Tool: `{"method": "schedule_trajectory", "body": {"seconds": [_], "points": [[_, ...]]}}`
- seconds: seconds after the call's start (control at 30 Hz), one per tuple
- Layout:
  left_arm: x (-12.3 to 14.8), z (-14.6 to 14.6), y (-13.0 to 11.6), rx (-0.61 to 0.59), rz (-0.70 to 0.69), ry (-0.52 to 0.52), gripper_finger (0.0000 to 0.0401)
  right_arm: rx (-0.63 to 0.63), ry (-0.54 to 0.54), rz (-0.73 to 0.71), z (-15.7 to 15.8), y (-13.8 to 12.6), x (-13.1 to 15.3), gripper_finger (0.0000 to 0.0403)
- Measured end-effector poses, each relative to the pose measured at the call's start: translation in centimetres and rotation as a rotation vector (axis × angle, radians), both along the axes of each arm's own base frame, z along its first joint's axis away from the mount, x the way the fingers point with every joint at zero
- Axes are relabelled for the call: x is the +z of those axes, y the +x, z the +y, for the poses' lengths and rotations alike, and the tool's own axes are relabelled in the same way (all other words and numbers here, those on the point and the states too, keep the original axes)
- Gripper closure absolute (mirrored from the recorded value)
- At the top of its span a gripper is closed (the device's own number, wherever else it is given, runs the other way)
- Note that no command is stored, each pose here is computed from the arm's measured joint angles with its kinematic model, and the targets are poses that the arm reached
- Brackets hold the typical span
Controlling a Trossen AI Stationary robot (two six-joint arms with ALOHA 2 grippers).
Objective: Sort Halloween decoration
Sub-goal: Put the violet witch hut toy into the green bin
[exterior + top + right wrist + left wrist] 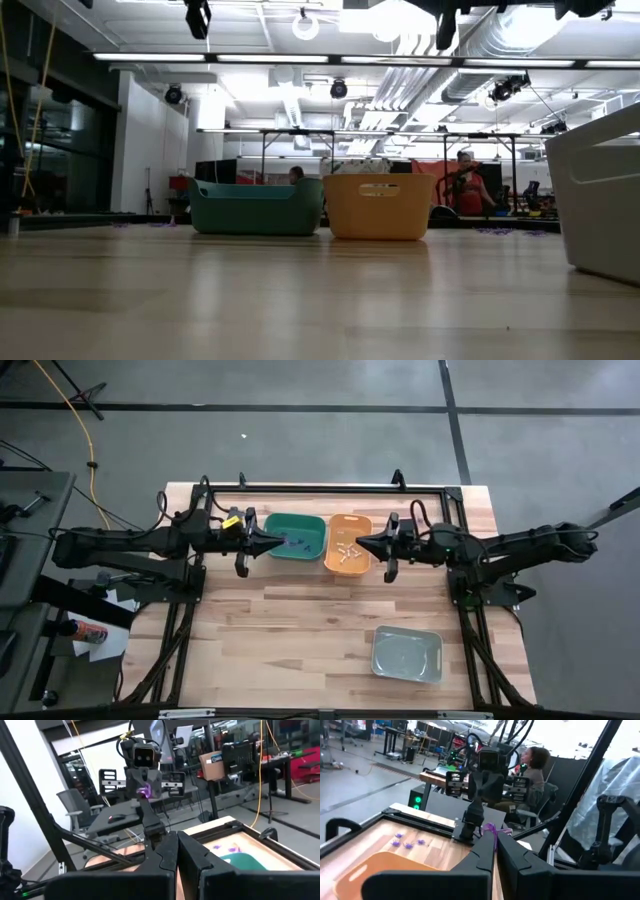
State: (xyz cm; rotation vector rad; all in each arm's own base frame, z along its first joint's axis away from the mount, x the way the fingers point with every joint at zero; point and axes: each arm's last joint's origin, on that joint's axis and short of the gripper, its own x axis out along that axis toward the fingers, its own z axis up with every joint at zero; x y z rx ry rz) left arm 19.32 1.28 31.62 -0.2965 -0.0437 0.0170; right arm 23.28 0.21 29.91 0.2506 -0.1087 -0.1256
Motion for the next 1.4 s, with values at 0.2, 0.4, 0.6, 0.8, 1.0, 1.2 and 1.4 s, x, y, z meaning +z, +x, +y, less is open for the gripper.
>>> {"method": "schedule_trajectory", "body": {"seconds": [0.2,0.4,0.6,0.8,1.0,1.2,1.4], "points": [[0.0,0.0,0.0,0.008,-0.003,-0.048,0.0401,0.003,-0.035,-0.046,-0.1,0.0,0.5,0.0402],[0.1,1.1,1.1,0.179,0.056,-0.135,0.0401,-0.015,-0.132,-0.166,-0.1,-0.3,1.7,0.0402],[0.0,5.7,3.9,0.381,0.524,-0.205,0.0401,-0.071,-0.170,-0.162,-1.3,-0.4,1.8,0.0402],[-5.0,9.7,5.1,0.502,0.957,-0.280,0.0401,-0.126,-0.143,-0.108,-2.8,-0.3,1.3,0.0402],[-10.0,11.6,6.3,0.540,1.111,-0.353,0.0401,-0.132,-0.041,-0.035,-3.4,-0.3,0.4,0.0402],[-11.6,12.1,7.4,0.507,1.119,-0.382,0.0401,-0.130,-0.035,0.009,-3.4,-0.2,0.0,0.0402],[-11.1,12.2,7.3,0.500,1.081,-0.383,0.0370,-0.130,-0.033,0.021,-3.4,-0.2,-0.1,0.0402]]}}
